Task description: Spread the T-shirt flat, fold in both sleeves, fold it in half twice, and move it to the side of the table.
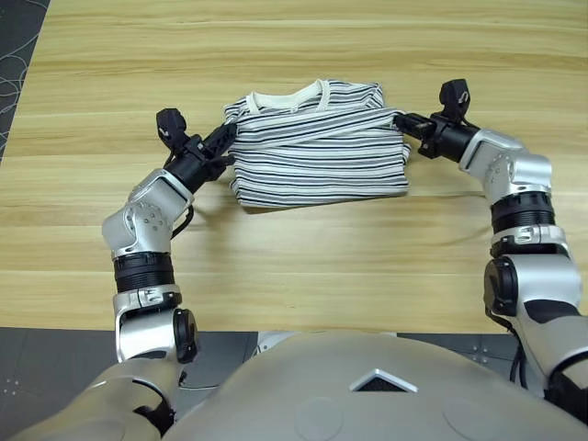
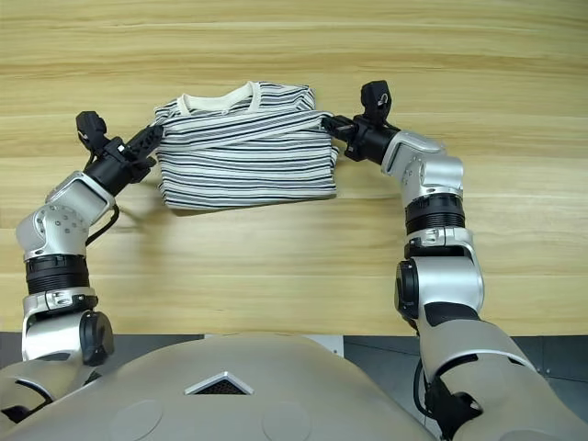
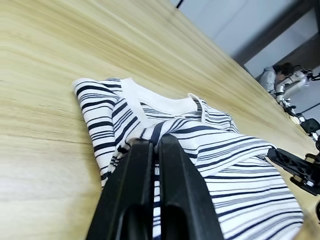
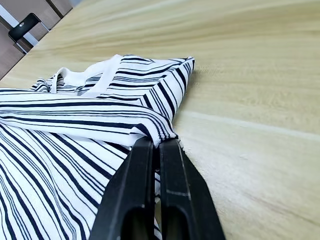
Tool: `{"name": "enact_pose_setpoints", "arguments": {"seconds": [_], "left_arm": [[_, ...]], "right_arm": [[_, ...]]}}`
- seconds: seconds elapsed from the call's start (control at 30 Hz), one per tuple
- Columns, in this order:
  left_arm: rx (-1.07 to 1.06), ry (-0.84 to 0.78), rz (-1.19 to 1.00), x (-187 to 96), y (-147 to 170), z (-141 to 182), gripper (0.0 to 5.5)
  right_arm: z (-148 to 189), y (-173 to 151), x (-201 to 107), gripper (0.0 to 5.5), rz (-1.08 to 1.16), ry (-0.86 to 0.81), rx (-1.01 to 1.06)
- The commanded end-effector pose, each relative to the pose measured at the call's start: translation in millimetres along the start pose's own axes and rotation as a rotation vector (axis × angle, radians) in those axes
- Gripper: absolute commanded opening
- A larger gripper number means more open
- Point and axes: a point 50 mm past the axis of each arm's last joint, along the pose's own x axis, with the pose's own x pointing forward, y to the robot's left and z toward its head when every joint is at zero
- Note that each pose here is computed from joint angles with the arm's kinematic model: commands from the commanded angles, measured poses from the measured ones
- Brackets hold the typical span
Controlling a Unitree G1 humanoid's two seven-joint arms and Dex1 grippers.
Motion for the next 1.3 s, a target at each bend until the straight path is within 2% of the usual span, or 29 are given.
{"name": "enact_pose_setpoints", "arguments": {"seconds": [0.03, 0.37, 0.5, 0.77, 0.87, 1.13, 1.23, 1.3], "left_arm": [[0.008, -0.011, 0.029, 6.4, 1.9, 1.9, 0.1], [0.008, -0.04, 0.003, 13.6, -3.9, 7.1, 0.1], [0.005, -0.059, -0.002, 17.1, -6.8, 11.2, 0.1], [-0.03, -0.084, 0.089, 31.4, 4.8, 8.4, 0.1], [-0.045, -0.105, 0.139, 37.5, 11.8, 8.6, 0.1], [-0.048, -0.138, 0.13, 48.8, 8.8, 10.5, 0.1], [-0.039, -0.128, 0.117, 51.0, 6.9, 8.6, 0.1], [-0.031, -0.124, 0.109, 51.3, 6.1, 7.9, 0.43]], "right_arm": [[18.6, 9.9, 12.7, 0.12, 0.01, -0.03, -0.051], [43.4, 18.0, 18.7, 0.12, 0.035, -0.104, -0.08], [27.9, 8.9, 23.9, 0.12, -0.083, -0.007, -0.097], [23.6, 7.6, 35.2, 0.12, -0.165, -0.012, -0.078], [27.8, 10.9, 40.1, 0.12, -0.167, -0.06, -0.062], [37.8, 18.0, 46.6, 0.12, -0.151, -0.115, -0.072], [39.0, 21.3, 48.7, 0.67, -0.129, -0.127, -0.079], [38.6, 22.8, 49.8, 1.0, -0.116, -0.126, -0.08]]}}
